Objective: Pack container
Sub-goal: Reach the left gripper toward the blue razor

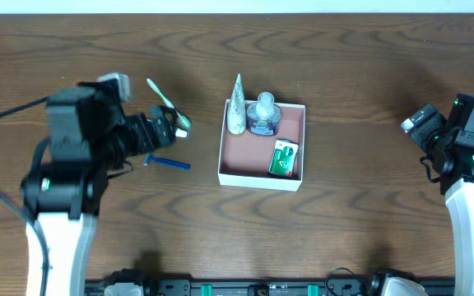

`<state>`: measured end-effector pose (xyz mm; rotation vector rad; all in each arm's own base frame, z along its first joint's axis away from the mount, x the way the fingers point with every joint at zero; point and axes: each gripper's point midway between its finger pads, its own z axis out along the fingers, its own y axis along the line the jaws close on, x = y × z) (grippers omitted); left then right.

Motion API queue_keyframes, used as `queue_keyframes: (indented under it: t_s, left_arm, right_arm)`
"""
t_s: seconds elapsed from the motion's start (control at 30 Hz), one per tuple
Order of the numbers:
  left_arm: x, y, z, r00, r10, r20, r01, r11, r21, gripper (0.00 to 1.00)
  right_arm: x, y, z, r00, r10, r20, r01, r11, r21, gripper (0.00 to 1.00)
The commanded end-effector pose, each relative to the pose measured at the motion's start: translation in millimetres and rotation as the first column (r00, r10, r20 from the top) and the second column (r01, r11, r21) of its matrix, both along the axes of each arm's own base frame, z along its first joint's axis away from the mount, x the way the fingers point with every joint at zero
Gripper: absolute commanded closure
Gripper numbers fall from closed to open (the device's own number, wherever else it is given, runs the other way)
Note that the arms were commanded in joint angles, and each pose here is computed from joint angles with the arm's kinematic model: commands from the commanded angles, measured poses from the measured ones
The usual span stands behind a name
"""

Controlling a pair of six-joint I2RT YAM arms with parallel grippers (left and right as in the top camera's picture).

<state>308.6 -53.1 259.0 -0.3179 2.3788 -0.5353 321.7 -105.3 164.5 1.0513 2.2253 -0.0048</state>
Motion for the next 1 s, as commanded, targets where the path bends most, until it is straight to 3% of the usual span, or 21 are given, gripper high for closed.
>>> queue_keyframes:
  t_s: [0.0,0.17,0.4,0.6,0.77,0.97]
  left_arm:
    - [17,30,-23,0.947,0.292,-0.135,-0.296,0.955,-0.012,0.02]
    - [36,28,-65,0.876,0.382,-0.295,-0.414,0.909,-0.051,0.02]
    - [37,18,-119,0.832,0.31,-0.46,-0.352,0.936,-0.007,0.02]
    - [37,16,-140,0.787,0.32,-0.527,-0.377,0.926,0.0,0.02]
    - [20,17,-157,0.666,0.4,-0.629,-0.49,0.871,0.035,0.02]
    - [14,9,-180,0.639,0.398,-0.658,-0.456,0.885,0.092,0.02]
  right_arm:
    - [1,-2,5,1.0,-0.016,0.014,0.016,1.0,0.004,0.01]
    - [1,-2,5,1.0,-0.016,0.014,0.016,1.0,0.004,0.01]
    - [1,-3,5,1.0,-0.016,0.014,0.016,1.0,0.004,0.01]
    - [1,-2,5,1.0,-0.016,0.014,0.016,1.0,0.004,0.01]
    - [1,-2,5,1.0,-0.016,0.014,0.016,1.0,0.004,0.01]
    - [1,-2,5,1.0,-0.016,0.014,0.016,1.0,0.004,0.01]
